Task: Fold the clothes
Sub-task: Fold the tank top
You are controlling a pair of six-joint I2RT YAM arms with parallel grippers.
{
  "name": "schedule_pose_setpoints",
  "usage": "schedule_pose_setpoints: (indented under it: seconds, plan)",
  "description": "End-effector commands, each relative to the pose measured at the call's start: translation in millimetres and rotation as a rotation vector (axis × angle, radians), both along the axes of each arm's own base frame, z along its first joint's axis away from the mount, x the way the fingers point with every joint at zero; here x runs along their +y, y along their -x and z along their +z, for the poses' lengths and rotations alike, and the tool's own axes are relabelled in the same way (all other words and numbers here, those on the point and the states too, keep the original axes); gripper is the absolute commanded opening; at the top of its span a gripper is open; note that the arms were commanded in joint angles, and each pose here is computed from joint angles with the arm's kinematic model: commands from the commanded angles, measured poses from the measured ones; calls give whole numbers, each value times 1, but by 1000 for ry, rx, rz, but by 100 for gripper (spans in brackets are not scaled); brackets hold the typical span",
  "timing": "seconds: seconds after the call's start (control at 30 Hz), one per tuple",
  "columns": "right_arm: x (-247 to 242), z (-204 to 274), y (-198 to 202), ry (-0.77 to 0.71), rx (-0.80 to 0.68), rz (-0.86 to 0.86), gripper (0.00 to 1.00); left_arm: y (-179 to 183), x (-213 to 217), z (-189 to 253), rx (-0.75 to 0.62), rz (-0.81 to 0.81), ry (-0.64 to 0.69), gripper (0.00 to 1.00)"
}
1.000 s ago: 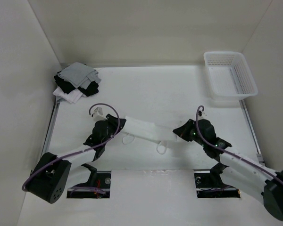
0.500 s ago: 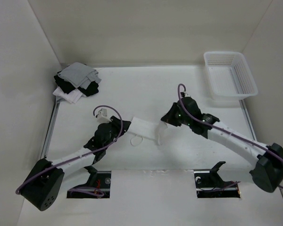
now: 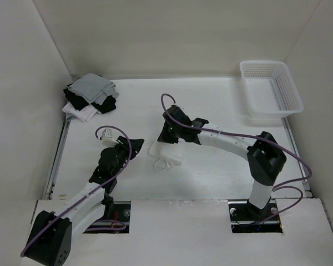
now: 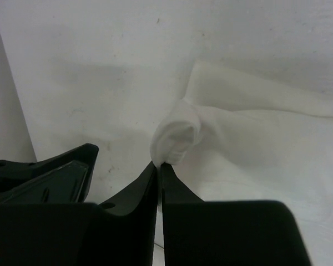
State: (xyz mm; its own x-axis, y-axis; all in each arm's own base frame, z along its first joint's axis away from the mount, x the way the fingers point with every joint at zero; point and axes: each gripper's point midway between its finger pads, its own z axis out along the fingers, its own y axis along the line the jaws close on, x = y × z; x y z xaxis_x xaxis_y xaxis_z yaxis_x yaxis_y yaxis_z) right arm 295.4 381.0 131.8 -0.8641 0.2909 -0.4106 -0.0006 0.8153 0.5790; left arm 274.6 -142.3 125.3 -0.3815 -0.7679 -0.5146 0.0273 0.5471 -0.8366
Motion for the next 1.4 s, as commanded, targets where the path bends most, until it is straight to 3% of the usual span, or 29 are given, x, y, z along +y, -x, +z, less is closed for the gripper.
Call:
schedule_pose_setpoints:
  seconds: [0.0, 0.07, 0.17, 0.3, 0.4, 0.47, 0.53, 0.6, 0.7, 0.83, 0.93, 1.1, 1.3, 1.37]
  plan:
    - [27, -3, -1, 6, 17, 0, 9, 2, 4, 9, -27, -23, 29, 32]
    - [38, -6, 2, 13, 18, 15, 17, 1, 6, 10, -31, -26, 36, 32]
    - [47, 5, 5, -6, -16, 28, 40, 1, 3, 15, -38, -41, 40, 32]
    - [32, 34, 6, -27, -99, 2, 48, 1, -6, 25, -58, -70, 38, 32]
    - [11, 43, 10, -28, -170, -10, 46, 1, -15, 29, -64, -96, 19, 33]
    - [-2, 29, 17, -11, -177, 3, 32, -2, -24, 25, -53, -115, -22, 35]
    - [-20, 9, 17, 10, -161, 1, 11, -6, -35, 19, -39, -143, -73, 37]
    - [-34, -12, 16, 37, -153, 17, 2, -12, -49, 14, -22, -173, -111, 38]
    - [-47, -31, 12, 56, -162, 29, 7, -20, -69, 13, -22, -201, -142, 39]
    - [-67, -48, -6, 55, -182, -17, 35, -23, -87, -1, 0, -223, -182, 38]
    - [-80, -59, -16, 52, -177, -59, 39, -18, -86, -19, 36, -226, -209, 37]
    - [-81, -79, -23, 53, -141, -57, 39, -9, -69, -47, 95, -204, -255, 37]
    - [-83, -94, -32, 39, -115, -78, 16, -6, -57, -73, 165, -188, -287, 37]
    - [-90, -94, -35, 41, -116, -108, 13, -5, -52, -80, 184, -180, -291, 37]
